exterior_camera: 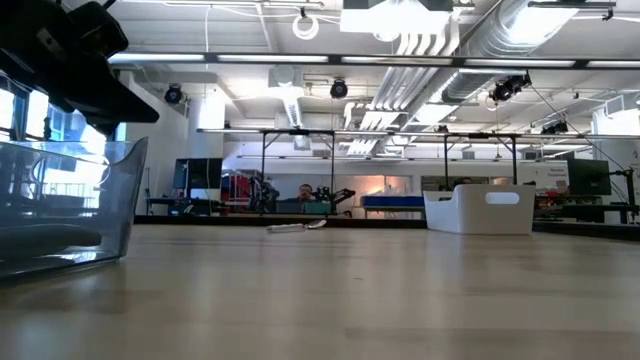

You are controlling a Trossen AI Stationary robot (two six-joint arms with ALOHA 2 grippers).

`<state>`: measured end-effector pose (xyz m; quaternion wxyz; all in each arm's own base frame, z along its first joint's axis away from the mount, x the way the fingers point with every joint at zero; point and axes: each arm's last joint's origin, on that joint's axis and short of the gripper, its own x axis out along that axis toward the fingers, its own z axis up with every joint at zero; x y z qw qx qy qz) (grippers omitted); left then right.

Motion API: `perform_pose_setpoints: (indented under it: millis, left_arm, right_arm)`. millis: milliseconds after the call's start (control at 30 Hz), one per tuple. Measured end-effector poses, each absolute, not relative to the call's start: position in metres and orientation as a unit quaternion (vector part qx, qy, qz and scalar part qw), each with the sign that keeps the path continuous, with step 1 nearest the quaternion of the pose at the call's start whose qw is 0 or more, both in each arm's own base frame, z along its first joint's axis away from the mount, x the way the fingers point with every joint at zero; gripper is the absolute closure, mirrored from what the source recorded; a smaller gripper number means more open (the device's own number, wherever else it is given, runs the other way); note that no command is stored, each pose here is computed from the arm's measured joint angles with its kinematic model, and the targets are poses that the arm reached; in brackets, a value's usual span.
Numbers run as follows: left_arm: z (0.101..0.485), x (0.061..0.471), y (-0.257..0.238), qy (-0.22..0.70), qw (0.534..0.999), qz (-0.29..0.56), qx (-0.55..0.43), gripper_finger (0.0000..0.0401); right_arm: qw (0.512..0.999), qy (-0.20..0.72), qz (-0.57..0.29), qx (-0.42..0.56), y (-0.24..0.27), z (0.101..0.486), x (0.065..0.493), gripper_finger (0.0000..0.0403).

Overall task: Sort silverware by color (type)
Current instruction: Put the top white spoon into the white bin

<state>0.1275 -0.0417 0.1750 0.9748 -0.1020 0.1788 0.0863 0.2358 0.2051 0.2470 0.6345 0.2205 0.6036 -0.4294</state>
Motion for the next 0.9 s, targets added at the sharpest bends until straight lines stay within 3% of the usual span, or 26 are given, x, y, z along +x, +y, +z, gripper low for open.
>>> perform_pose_setpoints:
  millis: [133,367,700,900]
  left_arm:
    - [0.172,0.130,-0.041,0.186,0.973,0.091,-0.103,0.0401]
    - [0.165,0.130,-0.041,0.178,0.974,0.095,-0.105,0.0401]
    - [0.164,0.130,-0.041,0.182,0.974,0.089,-0.100,0.0401]
    - [0.164,0.130,-0.041,0.184,0.975,0.086,-0.089,0.0401]
  right_arm:
    - [0.698,0.561,-0.405,0.186,0.184,0.264,0.259,0.0303]
    - [0.752,0.535,-0.353,0.151,0.104,0.263,0.325,0.0396]
    - [0.864,0.404,-0.244,0.174,-0.036,0.248,0.411,0.0401]
    - [0.863,0.395,-0.260,0.181,-0.096,0.225,0.421,0.0402]
